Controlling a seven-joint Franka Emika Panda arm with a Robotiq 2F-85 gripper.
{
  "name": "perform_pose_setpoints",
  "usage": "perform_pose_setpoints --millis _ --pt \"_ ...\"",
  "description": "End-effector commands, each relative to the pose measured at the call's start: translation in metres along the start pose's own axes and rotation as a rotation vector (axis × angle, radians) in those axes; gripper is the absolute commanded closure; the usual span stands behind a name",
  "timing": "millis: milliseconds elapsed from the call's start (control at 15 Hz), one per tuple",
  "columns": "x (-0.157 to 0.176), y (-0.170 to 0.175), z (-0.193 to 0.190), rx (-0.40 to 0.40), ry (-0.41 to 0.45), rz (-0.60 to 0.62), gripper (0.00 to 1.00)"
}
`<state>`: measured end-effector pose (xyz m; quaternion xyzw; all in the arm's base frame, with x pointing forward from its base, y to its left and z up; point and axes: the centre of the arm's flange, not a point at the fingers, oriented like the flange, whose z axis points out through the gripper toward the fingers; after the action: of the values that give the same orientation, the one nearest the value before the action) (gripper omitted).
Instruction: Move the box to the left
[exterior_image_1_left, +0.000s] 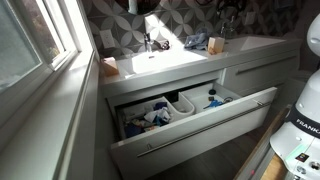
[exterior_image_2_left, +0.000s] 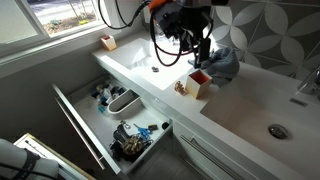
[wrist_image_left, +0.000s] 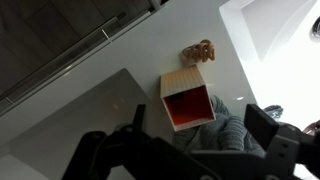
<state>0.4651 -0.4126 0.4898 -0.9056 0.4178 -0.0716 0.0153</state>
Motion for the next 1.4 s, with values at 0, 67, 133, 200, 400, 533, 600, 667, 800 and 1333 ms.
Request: perform_pose_setpoints --millis 0,67,133,200,400,533,600,667,800,1333 --pt "0.002 -0.001 0.002 -0.001 -0.003 0.001 0.00" --pt "0.004 -0.002 0.001 -0.002 -0.004 -0.001 0.00" --pt "0.006 -0.002 0.007 -0.017 -0.014 -0.002 0.00" --pt "0.009 0.000 0.016 -0.021 -0.038 0.001 0.00" --pt "0.019 0.002 0.060 -0.059 -0.073 -0.063 0.00" --pt "0.022 -0.002 0.081 -0.049 -0.090 -0.117 0.00" --pt "0.022 -0.005 0.090 -0.053 -0.091 -0.142 0.00" --pt "0.022 -0.011 0.095 -0.053 -0.093 -0.168 0.00" --pt "0.018 -0.022 0.101 -0.053 -0.089 -0.229 0.00" --pt "0.024 -0.041 0.091 -0.091 -0.033 -0.443 0.00"
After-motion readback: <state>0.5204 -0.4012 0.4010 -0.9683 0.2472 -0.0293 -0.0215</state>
